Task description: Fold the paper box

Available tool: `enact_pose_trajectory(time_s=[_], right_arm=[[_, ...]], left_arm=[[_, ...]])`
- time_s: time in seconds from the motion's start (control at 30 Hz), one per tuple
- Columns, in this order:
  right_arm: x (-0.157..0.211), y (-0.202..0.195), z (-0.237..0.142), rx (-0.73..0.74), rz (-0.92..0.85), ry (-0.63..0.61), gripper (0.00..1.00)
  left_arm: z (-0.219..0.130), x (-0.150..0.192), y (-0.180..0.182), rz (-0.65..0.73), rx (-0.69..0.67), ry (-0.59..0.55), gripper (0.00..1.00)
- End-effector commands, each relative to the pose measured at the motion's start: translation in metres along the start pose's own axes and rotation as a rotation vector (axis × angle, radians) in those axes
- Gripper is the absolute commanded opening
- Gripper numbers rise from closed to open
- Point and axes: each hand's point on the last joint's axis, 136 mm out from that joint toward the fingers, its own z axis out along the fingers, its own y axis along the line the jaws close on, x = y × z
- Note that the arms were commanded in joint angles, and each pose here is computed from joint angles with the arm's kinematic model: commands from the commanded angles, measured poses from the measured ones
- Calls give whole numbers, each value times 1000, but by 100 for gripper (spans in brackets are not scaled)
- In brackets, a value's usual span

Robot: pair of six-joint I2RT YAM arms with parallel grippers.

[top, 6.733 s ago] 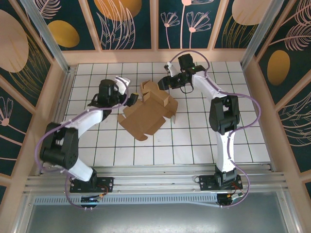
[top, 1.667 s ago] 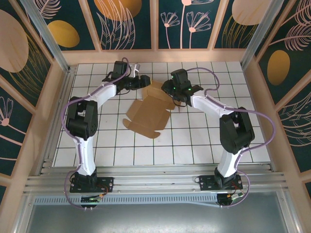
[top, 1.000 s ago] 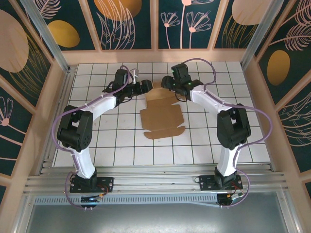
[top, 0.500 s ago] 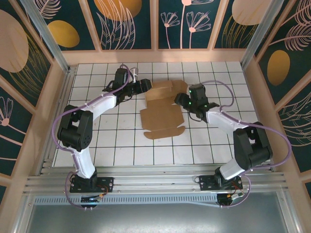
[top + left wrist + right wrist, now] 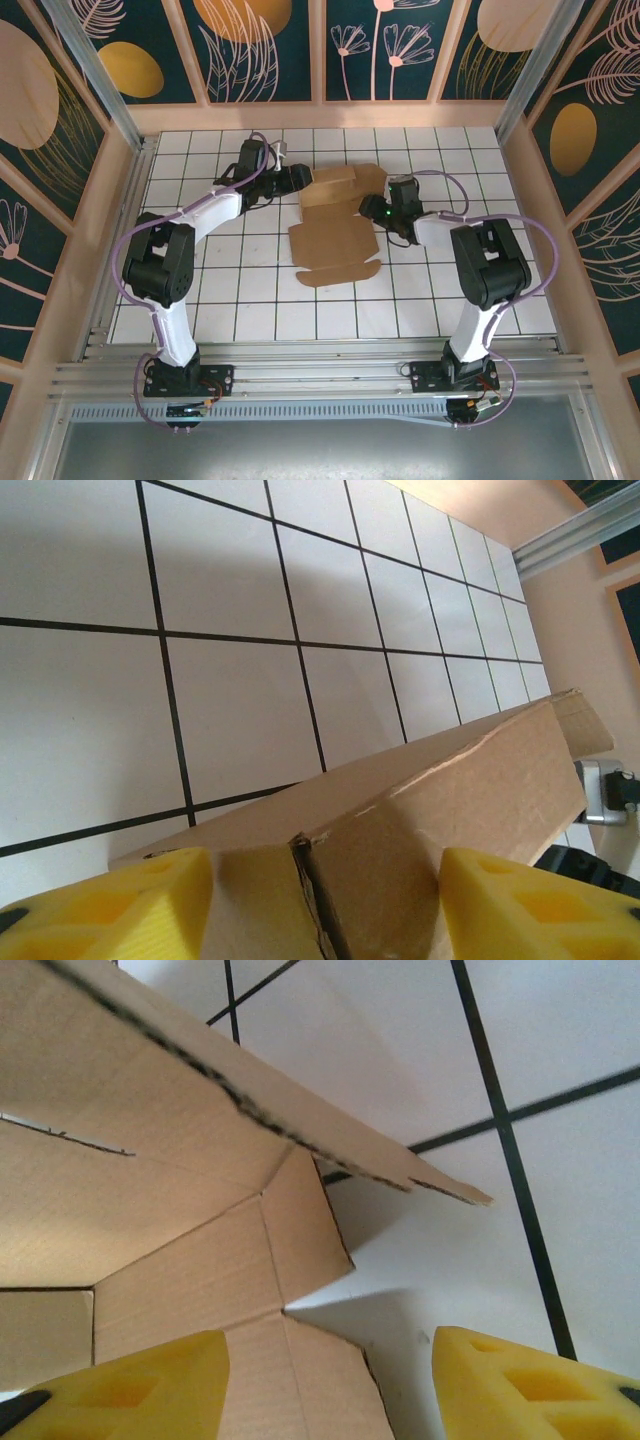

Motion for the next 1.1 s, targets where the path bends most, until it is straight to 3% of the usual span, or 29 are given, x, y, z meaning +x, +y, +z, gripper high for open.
enact_pose_trajectory(time_s=[0.0,0.17,0.37,0.57,1.07], right_arm=[[-23,16,8,-64,-48,-68,56],[-28,17,18,-78,-58,-81,55],[-26,16,27,-92,-51,-77,53],[-21,19,31,-151,-19,-52,47],[-13,40,33,-294,-120,-94,46]], left_arm=[[1,3,0,-14,-6,30,70],[-6,-1,-5,-23,-5,13,72],[-5,0,-6,-55,13,13,64],[2,6,1,-65,1,31,61],[6,7,3,-56,-2,41,60]])
